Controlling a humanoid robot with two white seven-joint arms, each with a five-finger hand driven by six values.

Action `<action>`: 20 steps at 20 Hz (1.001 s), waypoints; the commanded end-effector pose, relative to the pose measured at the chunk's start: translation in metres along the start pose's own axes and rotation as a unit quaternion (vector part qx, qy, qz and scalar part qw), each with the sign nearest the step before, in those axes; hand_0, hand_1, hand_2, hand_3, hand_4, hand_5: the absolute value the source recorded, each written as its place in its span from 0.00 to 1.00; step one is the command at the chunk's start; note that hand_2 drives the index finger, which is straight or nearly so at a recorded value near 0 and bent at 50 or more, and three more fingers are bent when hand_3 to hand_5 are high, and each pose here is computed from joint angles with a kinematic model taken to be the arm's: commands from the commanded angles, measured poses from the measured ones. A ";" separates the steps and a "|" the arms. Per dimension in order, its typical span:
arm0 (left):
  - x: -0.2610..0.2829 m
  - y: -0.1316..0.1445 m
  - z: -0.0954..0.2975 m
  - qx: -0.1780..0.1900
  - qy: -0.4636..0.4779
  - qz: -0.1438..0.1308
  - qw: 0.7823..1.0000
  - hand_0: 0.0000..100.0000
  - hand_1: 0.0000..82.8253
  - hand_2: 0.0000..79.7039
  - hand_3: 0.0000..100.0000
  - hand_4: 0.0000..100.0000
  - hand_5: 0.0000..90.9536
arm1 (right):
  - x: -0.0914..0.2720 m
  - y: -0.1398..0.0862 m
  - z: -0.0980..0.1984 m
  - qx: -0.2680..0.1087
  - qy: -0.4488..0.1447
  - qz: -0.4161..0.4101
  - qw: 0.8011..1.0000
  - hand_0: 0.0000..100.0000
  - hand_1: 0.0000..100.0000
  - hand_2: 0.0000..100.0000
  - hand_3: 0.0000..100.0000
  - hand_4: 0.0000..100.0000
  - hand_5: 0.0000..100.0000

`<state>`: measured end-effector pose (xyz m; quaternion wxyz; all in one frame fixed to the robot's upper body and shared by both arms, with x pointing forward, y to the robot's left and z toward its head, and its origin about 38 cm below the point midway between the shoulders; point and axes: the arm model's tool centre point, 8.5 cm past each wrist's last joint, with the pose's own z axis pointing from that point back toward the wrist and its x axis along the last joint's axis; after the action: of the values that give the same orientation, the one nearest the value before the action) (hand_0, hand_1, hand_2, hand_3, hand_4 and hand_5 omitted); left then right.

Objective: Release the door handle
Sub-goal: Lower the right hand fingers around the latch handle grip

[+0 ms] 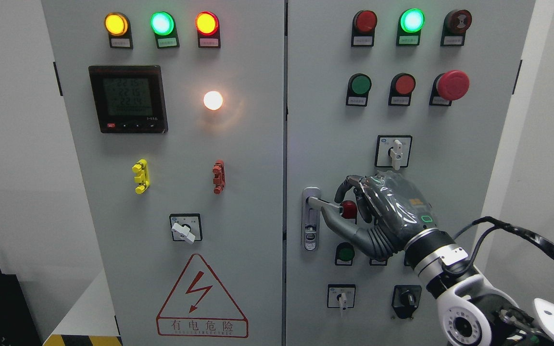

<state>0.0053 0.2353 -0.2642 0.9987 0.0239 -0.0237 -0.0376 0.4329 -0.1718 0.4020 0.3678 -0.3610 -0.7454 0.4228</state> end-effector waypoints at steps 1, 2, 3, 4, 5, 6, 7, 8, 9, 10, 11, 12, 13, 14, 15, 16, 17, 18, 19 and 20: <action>-0.001 0.000 0.000 -0.001 0.003 0.001 1.000 0.12 0.47 0.00 0.00 0.00 0.00 | 0.001 0.001 -0.001 0.000 -0.001 -0.003 1.000 0.36 0.20 0.49 1.00 1.00 1.00; -0.001 0.000 0.000 -0.001 0.003 0.001 1.000 0.12 0.47 0.00 0.00 0.00 0.00 | 0.000 0.000 -0.001 -0.001 0.000 -0.003 1.000 0.36 0.20 0.49 1.00 1.00 1.00; -0.001 0.000 0.000 -0.001 0.003 0.001 1.000 0.12 0.47 0.00 0.00 0.00 0.00 | 0.000 0.000 -0.001 -0.001 0.001 -0.002 1.000 0.36 0.20 0.49 1.00 1.00 1.00; -0.001 0.000 0.000 -0.001 0.003 0.001 1.000 0.12 0.47 0.00 0.00 0.00 0.00 | -0.001 -0.001 -0.001 -0.001 0.001 -0.001 1.000 0.36 0.20 0.49 1.00 1.00 1.00; -0.001 0.000 0.000 -0.001 0.003 0.001 1.000 0.12 0.47 0.00 0.00 0.00 0.00 | -0.002 -0.002 -0.001 -0.003 0.002 0.000 1.000 0.36 0.20 0.49 1.00 1.00 1.00; -0.001 0.000 0.000 -0.001 0.003 0.001 1.000 0.12 0.47 0.00 0.00 0.00 0.00 | -0.002 -0.002 -0.001 -0.002 0.002 0.000 1.000 0.36 0.20 0.49 1.00 1.00 1.00; -0.001 0.000 0.000 -0.001 0.003 0.001 1.000 0.12 0.47 0.00 0.00 0.00 0.00 | -0.002 -0.002 -0.001 -0.002 0.003 -0.001 1.000 0.37 0.20 0.49 1.00 1.00 1.00; -0.001 0.000 0.000 -0.001 0.003 0.001 1.000 0.12 0.47 0.00 0.00 0.00 0.00 | -0.002 -0.002 -0.001 -0.001 0.004 -0.002 1.000 0.37 0.20 0.49 1.00 1.00 1.00; -0.001 0.000 0.000 -0.001 0.003 0.001 1.000 0.12 0.47 0.00 0.00 0.00 0.00 | -0.003 -0.001 -0.002 0.000 0.005 -0.004 1.000 0.37 0.20 0.49 1.00 1.00 1.00; -0.001 0.000 0.000 -0.001 0.003 0.001 1.000 0.12 0.47 0.00 0.00 0.00 0.00 | -0.003 -0.002 -0.002 0.000 0.005 -0.005 1.000 0.37 0.20 0.49 1.00 1.00 1.00; -0.001 0.000 0.000 -0.001 0.003 0.001 1.000 0.12 0.47 0.00 0.00 0.00 0.00 | -0.003 -0.002 -0.002 -0.001 0.006 -0.004 1.000 0.37 0.20 0.49 1.00 1.00 1.00; -0.001 0.000 0.000 -0.001 0.003 0.001 1.000 0.12 0.47 0.00 0.00 0.00 0.00 | -0.003 -0.002 -0.002 0.000 0.005 -0.005 1.000 0.37 0.20 0.49 1.00 1.00 1.00; -0.001 0.000 0.000 -0.001 0.003 0.001 1.000 0.12 0.47 0.00 0.00 0.00 0.00 | -0.004 -0.002 -0.003 0.000 0.007 -0.005 1.000 0.37 0.20 0.49 1.00 1.00 1.00; -0.001 0.000 0.000 -0.001 0.003 0.001 1.000 0.12 0.47 0.00 0.00 0.00 0.00 | -0.004 -0.002 -0.003 0.000 0.007 -0.005 1.000 0.37 0.20 0.49 1.00 1.00 1.00; -0.001 0.000 0.000 -0.001 0.003 0.001 1.000 0.12 0.47 0.00 0.00 0.00 0.00 | -0.004 -0.002 -0.003 0.000 0.008 -0.004 1.000 0.37 0.20 0.49 1.00 1.00 1.00; -0.001 0.000 0.000 -0.001 0.003 0.001 1.000 0.12 0.47 0.00 0.00 0.00 0.00 | -0.005 -0.001 -0.003 0.000 0.008 -0.004 1.000 0.37 0.20 0.49 1.00 1.00 1.00; -0.001 0.000 0.000 -0.001 0.003 0.001 1.000 0.12 0.47 0.00 0.00 0.00 0.00 | -0.005 -0.002 -0.003 -0.001 0.009 -0.005 1.000 0.37 0.20 0.49 1.00 1.00 1.00; -0.001 0.000 0.000 -0.001 0.003 0.001 1.000 0.12 0.47 0.00 0.00 0.00 0.00 | -0.006 -0.002 -0.004 -0.001 0.010 -0.005 1.000 0.37 0.20 0.49 1.00 1.00 1.00; -0.001 0.000 0.000 -0.001 0.003 0.001 1.000 0.12 0.47 0.00 0.00 0.00 0.00 | -0.006 -0.002 -0.004 -0.001 0.010 -0.005 1.000 0.37 0.20 0.49 1.00 1.00 1.00; -0.002 0.000 0.000 -0.001 0.004 0.001 1.000 0.12 0.47 0.00 0.00 0.00 0.00 | -0.005 -0.001 -0.004 -0.001 0.010 -0.006 1.000 0.37 0.20 0.49 1.00 1.00 1.00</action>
<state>0.0054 0.2353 -0.2642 0.9987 0.0239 -0.0238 -0.0375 0.4360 -0.1741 0.4032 0.3742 -0.3603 -0.7448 0.4189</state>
